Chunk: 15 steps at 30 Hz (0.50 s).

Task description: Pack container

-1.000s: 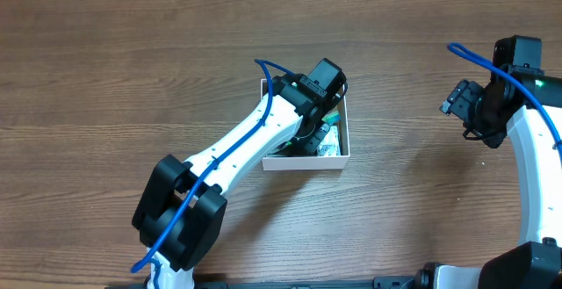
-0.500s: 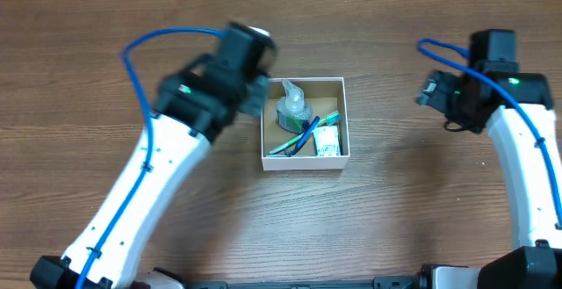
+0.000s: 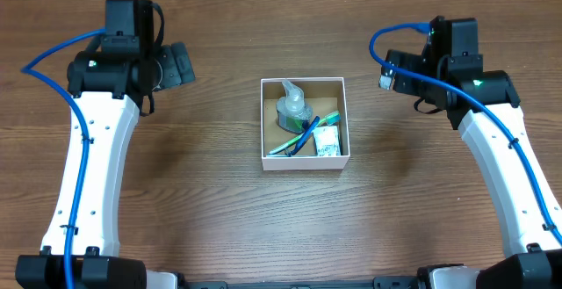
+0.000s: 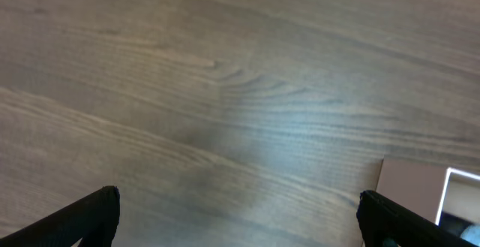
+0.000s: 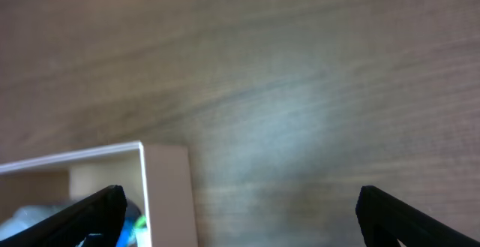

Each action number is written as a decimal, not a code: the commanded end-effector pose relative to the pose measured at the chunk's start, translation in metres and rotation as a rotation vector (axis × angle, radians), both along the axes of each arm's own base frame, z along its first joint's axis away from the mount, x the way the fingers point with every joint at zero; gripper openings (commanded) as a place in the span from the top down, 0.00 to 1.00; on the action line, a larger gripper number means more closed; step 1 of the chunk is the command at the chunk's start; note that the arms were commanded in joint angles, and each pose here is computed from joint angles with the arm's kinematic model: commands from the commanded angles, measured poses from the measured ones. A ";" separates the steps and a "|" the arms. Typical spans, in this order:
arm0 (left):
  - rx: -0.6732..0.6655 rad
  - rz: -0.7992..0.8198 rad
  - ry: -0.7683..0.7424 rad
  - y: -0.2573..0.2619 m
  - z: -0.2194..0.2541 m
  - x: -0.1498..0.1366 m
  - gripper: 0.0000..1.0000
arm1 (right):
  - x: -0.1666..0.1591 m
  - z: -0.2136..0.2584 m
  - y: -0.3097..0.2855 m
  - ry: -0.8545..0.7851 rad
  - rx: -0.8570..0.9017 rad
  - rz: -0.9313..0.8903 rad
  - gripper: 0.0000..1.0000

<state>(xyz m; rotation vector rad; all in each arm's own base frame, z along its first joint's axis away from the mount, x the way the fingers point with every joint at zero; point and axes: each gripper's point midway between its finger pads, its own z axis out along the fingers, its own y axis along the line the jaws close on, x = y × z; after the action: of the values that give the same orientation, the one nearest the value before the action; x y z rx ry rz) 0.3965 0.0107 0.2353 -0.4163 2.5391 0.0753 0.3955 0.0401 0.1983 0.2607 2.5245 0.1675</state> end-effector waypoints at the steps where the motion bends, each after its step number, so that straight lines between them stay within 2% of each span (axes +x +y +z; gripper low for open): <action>1: -0.026 -0.011 0.006 -0.001 0.008 -0.010 0.00 | -0.016 0.022 -0.009 -0.034 0.001 -0.051 0.00; 7: -0.022 -0.048 -0.092 -0.011 0.047 -0.048 0.00 | -0.054 0.063 -0.015 -0.138 0.030 -0.079 0.00; 11: -0.024 -0.074 -0.201 -0.015 0.067 -0.088 0.00 | -0.084 0.061 -0.018 -0.218 0.048 -0.090 0.00; 15: -0.028 -0.109 -0.371 -0.016 0.068 -0.138 0.00 | -0.131 0.046 -0.023 -0.354 0.069 -0.095 0.00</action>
<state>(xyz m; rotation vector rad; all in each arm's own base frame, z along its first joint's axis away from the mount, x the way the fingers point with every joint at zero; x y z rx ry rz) 0.2928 -0.0025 0.3133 -0.3255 2.2568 -0.0467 0.2952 0.0231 0.2549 0.3256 2.2246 0.2322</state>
